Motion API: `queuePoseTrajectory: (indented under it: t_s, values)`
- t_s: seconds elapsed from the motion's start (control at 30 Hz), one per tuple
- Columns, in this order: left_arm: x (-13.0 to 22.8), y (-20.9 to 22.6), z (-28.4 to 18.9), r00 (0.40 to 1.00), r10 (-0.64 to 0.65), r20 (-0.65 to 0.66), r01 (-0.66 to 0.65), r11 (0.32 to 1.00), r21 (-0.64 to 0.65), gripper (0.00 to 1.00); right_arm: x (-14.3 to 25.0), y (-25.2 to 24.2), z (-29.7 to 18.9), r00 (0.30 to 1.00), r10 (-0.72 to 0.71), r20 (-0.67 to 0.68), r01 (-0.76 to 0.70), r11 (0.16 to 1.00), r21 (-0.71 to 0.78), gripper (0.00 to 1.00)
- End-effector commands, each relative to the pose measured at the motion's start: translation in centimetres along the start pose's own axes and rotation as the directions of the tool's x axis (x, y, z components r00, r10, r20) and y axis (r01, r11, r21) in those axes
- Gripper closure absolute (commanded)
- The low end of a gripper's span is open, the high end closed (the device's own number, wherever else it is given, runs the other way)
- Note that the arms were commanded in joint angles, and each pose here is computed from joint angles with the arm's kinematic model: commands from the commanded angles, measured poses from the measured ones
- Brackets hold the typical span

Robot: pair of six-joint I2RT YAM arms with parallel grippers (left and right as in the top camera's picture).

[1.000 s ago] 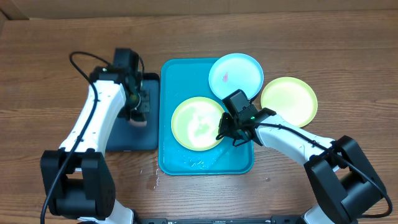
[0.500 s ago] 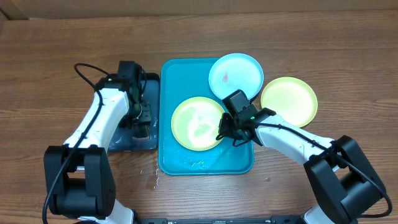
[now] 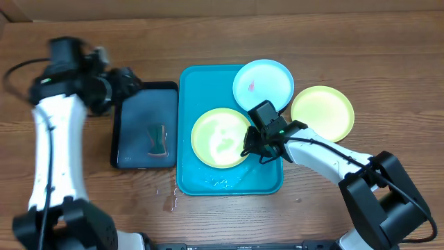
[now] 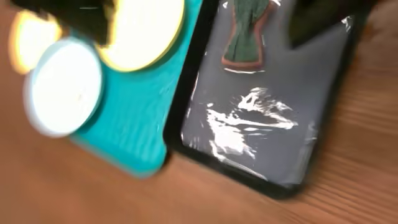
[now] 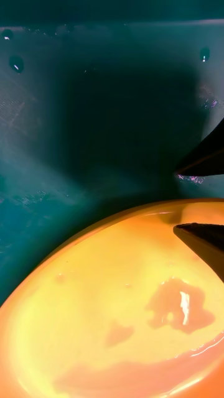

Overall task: Clean dirty plates on tray and stack at the side
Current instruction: 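Release the sponge and raise the left gripper away to the left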

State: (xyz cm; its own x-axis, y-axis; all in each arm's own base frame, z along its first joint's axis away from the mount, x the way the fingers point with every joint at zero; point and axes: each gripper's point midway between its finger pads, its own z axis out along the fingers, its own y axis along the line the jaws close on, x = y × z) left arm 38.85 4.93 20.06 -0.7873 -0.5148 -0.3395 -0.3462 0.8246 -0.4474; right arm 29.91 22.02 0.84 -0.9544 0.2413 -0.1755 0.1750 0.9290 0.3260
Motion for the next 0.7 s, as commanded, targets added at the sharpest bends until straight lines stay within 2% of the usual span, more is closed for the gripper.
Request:
queuePoseTrajectory:
  t_s: [0.0, 0.1, 0.3, 0.4, 0.5, 0.67]
  values:
    - [-1.5, 1.4, -3.2, 0.988, -0.146, 0.057, 0.142, 0.988, 0.065, 0.00, 0.0, 0.1, 0.4, 1.000, -0.001, -0.006, 0.001, 1.000, 0.003, 0.78]
    - [-1.2, 4.0, -3.9, 0.974, -0.221, 0.049, 0.220, 0.975, 0.026, 0.00, 0.1, 0.3, 0.5, 1.000, -0.007, -0.006, 0.007, 1.000, 0.001, 0.96]
    - [-1.7, 7.0, -4.5, 0.962, -0.257, 0.095, 0.264, 0.962, -0.068, 0.00, 0.0, 0.7, 0.4, 1.000, -0.011, -0.003, 0.011, 1.000, -0.011, 0.96]
    - [-1.8, 8.1, -4.7, 0.960, -0.254, 0.117, 0.268, 0.955, -0.126, 0.00, -0.5, 1.7, -0.6, 1.000, 0.006, -0.024, -0.008, 0.998, -0.069, 0.96]
    - [-1.8, 8.6, -4.8, 0.959, -0.252, 0.129, 0.271, 0.950, -0.157, 0.00, -2.1, 3.0, -2.8, 0.999, 0.027, -0.017, -0.029, 0.991, -0.134, 0.96]
    - [-1.8, 8.6, -4.8, 0.959, -0.253, 0.128, 0.271, 0.950, -0.157, 0.00, -5.1, 5.0, -7.4, 0.999, 0.024, 0.029, -0.019, 0.987, -0.160, 0.96]
